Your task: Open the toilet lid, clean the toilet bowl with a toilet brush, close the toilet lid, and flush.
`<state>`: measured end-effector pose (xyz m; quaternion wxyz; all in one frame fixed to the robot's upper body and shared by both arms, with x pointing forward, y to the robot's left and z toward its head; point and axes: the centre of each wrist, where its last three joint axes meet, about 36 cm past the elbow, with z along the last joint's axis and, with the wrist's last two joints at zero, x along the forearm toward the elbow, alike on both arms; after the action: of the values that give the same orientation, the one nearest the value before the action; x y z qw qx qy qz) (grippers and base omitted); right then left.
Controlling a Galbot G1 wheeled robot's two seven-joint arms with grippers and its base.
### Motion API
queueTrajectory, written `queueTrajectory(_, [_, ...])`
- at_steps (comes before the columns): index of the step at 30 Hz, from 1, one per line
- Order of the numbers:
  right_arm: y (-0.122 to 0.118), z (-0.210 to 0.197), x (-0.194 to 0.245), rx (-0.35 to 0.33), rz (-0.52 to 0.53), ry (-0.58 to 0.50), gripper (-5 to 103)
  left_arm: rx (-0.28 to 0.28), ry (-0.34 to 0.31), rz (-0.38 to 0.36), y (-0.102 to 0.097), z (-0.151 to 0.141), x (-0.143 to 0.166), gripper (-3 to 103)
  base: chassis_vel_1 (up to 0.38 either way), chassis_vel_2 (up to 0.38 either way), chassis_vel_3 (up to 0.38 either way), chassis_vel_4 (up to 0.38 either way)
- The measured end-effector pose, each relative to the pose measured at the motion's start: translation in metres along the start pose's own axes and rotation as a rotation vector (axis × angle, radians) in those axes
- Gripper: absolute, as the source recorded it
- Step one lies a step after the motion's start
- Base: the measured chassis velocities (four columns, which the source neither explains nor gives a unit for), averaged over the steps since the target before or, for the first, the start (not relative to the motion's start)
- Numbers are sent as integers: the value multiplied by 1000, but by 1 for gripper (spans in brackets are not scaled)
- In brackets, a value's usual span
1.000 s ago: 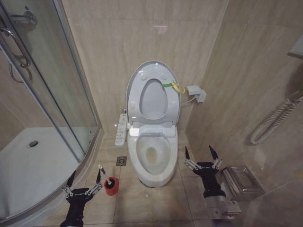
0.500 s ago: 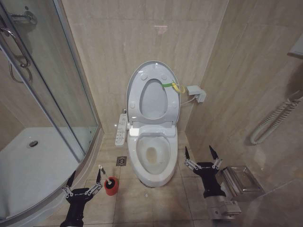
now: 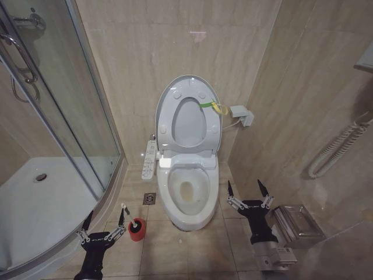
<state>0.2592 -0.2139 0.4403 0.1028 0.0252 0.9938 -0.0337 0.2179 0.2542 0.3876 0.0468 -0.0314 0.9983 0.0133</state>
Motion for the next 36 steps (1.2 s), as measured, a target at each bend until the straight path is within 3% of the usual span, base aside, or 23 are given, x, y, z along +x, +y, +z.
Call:
queueTrajectory(13, [0, 4, 1, 2, 4, 5, 100, 0, 0, 0, 0, 0, 0, 100, 0, 0, 0, 0])
queueTrajectory(21, [-2, 88, 28, 67, 58, 131, 100, 0, 0, 0, 0, 0, 0, 100, 0, 0, 0, 0])
queueTrajectory(23, [-2, 103, 32, 64, 57, 119, 100, 0, 0, 0, 0, 0, 0, 100, 0, 0, 0, 0])
queueTrajectory(32, [-1, 61, -2, -22, 86, -14, 100, 0, 0, 0, 0, 0, 0, 100, 0, 0, 0, 0])
queueTrajectory(36, [-7, 49, -6, -15, 72, -30, 100, 0, 0, 0, 0, 0, 0, 100, 0, 0, 0, 0])
